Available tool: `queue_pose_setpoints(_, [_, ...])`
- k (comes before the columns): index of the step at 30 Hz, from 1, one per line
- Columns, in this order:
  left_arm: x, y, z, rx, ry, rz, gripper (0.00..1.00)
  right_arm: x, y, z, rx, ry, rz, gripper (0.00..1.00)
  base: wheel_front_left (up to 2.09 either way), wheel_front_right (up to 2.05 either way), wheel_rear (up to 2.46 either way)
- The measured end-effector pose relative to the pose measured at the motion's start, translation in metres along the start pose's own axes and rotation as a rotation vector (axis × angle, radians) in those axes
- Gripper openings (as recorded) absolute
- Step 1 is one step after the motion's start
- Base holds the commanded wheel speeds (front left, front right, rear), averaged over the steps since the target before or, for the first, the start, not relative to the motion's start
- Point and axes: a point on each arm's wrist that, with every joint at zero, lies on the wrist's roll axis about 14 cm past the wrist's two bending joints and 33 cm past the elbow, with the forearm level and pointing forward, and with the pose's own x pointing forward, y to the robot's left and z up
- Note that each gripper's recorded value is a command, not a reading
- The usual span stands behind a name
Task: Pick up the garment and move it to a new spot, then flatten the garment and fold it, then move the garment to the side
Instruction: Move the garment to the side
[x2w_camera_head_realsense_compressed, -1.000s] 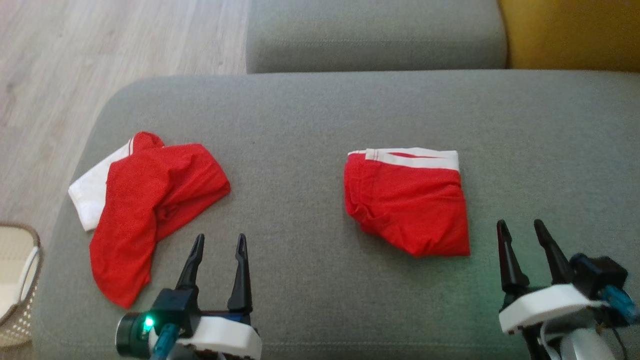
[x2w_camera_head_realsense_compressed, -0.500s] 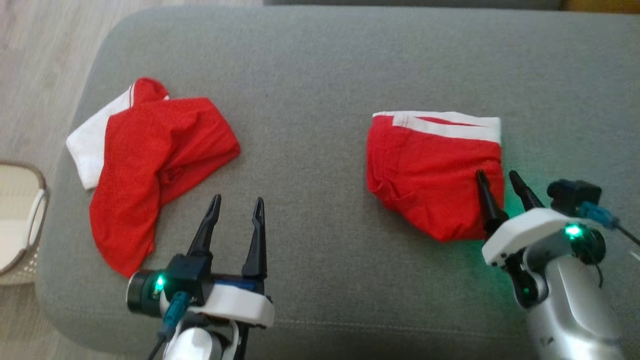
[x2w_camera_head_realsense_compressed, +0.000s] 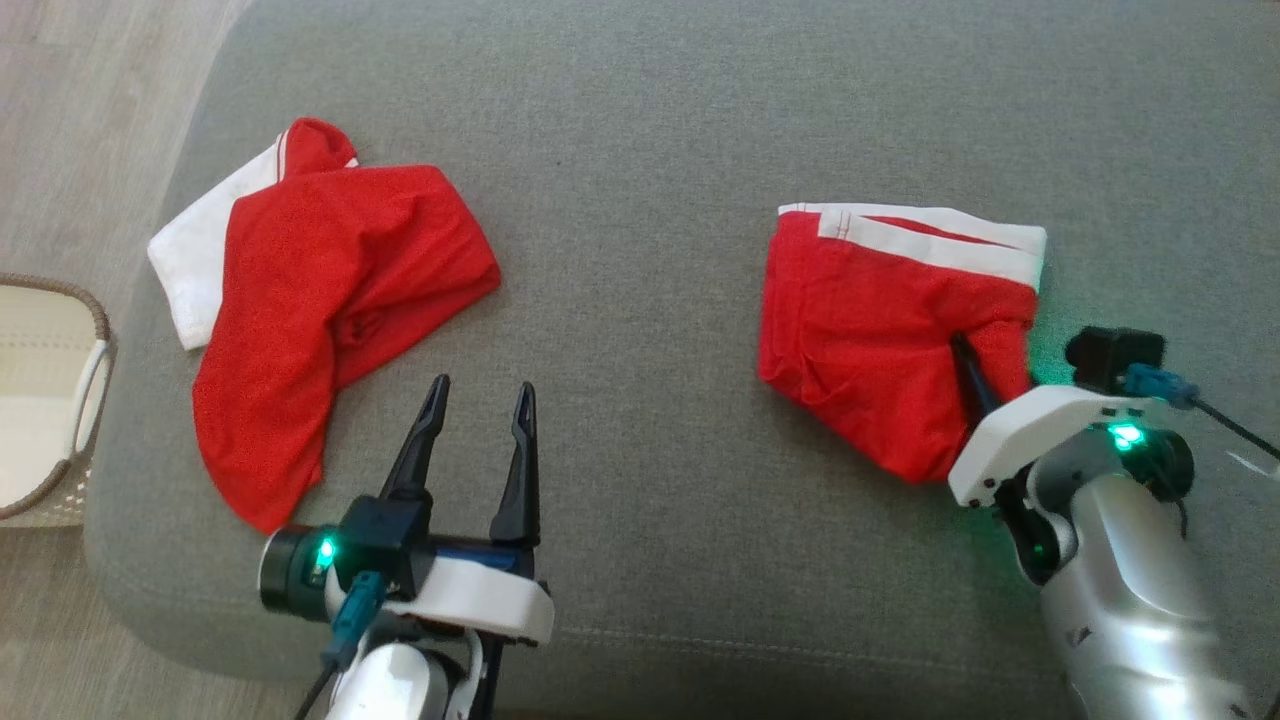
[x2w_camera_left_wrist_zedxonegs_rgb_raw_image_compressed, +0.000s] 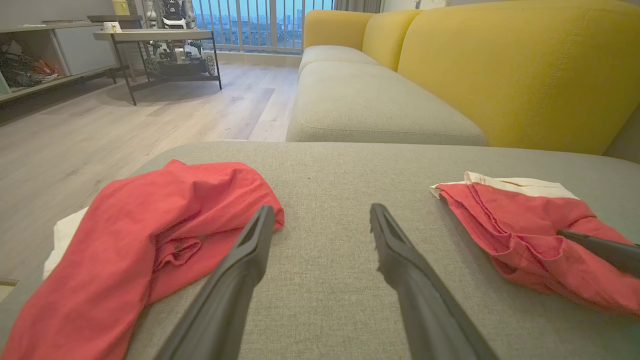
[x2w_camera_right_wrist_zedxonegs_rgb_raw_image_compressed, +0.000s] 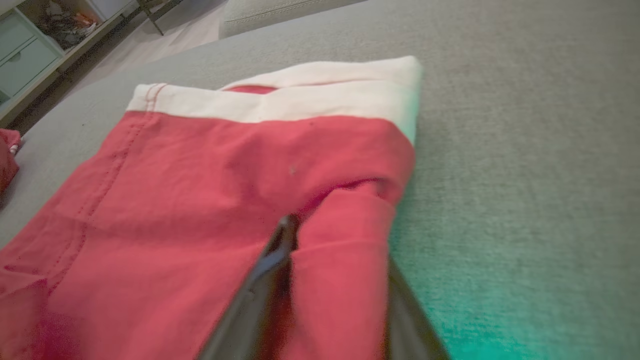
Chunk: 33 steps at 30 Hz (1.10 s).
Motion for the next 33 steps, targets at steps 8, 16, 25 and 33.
queue_pose_setpoints(8, [0.007, -0.007, 0.003, -0.003, -0.012, -0.025, 1.0, -0.001, 0.001, 0.006, -0.144, -0.016, 0.026, 0.0, 0.0, 0.0, 0.0])
queue_pose_setpoints(16, [0.021, -0.027, 0.001, 0.002, -0.017, -0.103, 1.0, -0.003, -0.029, 0.025, -0.307, -0.028, -0.004, 0.0, 0.0, 0.0, 0.0])
queue_pose_setpoints(25, [0.063, -0.077, 0.005, 0.031, -0.075, -0.306, 1.0, -0.019, -0.108, 0.055, -0.472, -0.025, -0.133, 0.0, 0.0, 0.0, 0.0])
queue_pose_setpoints(33, [0.099, -0.121, 0.0, -0.01, -0.114, -0.451, 1.0, -0.043, -0.192, 0.085, -0.502, -0.057, -0.315, 0.0, 0.0, 0.0, 0.0])
